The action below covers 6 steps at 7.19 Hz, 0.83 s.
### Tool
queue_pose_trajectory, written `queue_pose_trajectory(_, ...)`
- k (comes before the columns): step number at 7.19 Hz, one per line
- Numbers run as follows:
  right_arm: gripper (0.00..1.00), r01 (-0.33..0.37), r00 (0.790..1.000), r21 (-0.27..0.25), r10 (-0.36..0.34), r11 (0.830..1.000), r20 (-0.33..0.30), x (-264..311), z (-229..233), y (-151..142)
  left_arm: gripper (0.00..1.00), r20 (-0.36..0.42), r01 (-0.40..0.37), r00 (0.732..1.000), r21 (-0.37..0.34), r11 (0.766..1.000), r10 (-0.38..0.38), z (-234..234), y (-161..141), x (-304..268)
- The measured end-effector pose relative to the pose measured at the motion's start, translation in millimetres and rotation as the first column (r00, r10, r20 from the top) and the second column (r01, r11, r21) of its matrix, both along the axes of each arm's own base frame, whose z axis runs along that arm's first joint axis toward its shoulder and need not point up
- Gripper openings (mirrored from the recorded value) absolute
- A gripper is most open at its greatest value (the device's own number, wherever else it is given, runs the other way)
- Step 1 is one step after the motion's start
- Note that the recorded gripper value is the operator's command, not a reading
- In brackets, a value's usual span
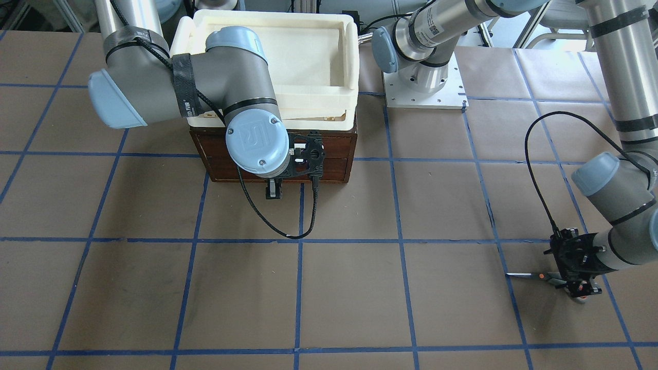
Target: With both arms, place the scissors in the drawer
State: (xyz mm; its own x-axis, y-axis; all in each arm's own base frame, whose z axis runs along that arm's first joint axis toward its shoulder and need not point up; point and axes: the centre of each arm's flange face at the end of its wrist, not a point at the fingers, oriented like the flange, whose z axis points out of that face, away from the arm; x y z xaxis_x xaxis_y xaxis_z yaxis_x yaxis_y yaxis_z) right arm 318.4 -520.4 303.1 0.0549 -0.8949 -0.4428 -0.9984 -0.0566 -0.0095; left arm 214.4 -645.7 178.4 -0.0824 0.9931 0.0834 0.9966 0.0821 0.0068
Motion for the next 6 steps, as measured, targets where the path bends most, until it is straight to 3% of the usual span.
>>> queue_pose_trajectory(3,0.8,-0.008,1.0,0.03,0.008,1.0,-0.005,-3,-18,10,0.85,0.012,0.057,0.998,-0.018,0.998,-0.057,5,-5,-10)
queue_pose_trajectory(4,0.72,-0.008,1.0,0.028,0.008,1.0,-0.004,-3,-21,11,0.85,0.02,0.086,0.996,-0.026,0.996,-0.085,9,-9,-19)
queue_pose_trajectory(6,0.73,-0.011,1.0,0.007,0.011,1.0,0.002,-3,-26,9,0.85,0.052,0.162,0.986,-0.07,0.984,-0.159,5,-15,-25)
